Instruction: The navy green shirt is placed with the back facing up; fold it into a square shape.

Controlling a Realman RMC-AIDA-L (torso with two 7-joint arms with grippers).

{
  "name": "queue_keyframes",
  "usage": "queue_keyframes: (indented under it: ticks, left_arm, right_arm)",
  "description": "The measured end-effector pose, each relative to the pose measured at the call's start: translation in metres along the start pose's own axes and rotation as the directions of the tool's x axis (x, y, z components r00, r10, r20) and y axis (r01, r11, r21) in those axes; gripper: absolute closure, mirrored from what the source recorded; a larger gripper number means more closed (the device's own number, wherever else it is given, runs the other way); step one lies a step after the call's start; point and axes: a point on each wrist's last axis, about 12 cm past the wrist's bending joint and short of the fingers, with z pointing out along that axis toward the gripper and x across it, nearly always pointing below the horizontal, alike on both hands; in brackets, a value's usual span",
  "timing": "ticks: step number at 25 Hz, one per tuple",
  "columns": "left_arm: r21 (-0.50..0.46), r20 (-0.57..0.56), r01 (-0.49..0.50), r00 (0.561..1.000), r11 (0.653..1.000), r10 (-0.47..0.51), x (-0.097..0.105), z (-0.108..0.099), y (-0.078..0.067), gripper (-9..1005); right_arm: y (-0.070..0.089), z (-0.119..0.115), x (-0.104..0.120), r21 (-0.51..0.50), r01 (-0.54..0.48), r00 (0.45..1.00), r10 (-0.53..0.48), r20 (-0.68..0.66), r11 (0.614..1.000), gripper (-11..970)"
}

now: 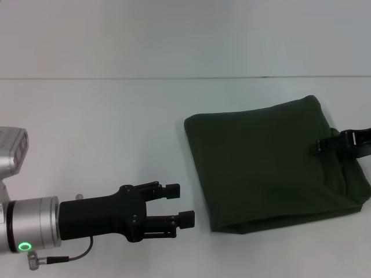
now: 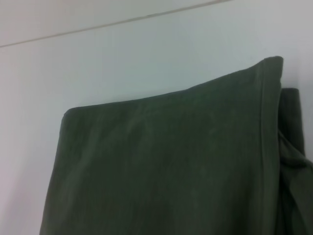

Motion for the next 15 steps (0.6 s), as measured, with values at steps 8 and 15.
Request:
queue_keyframes:
  ticks: [8,15]
  left_arm:
    - [-0.001,0.0,0.001,1.0,1.0,-0.001,0.0003,-0.0002,-0.0001,121]
    - [-0.001,0.0,0.002,1.0,1.0,-0.002,0.0006,-0.0004,-0.0002,121]
  right_arm:
    - [0.0016,0.0004,-0.0014,-0.005,0.004,1.0,-0.004,0.003,1.0,79]
    - [0.0011,0.004,0.0012,-0.005,0.001,1.0,-0.001,-0.001,1.0,81]
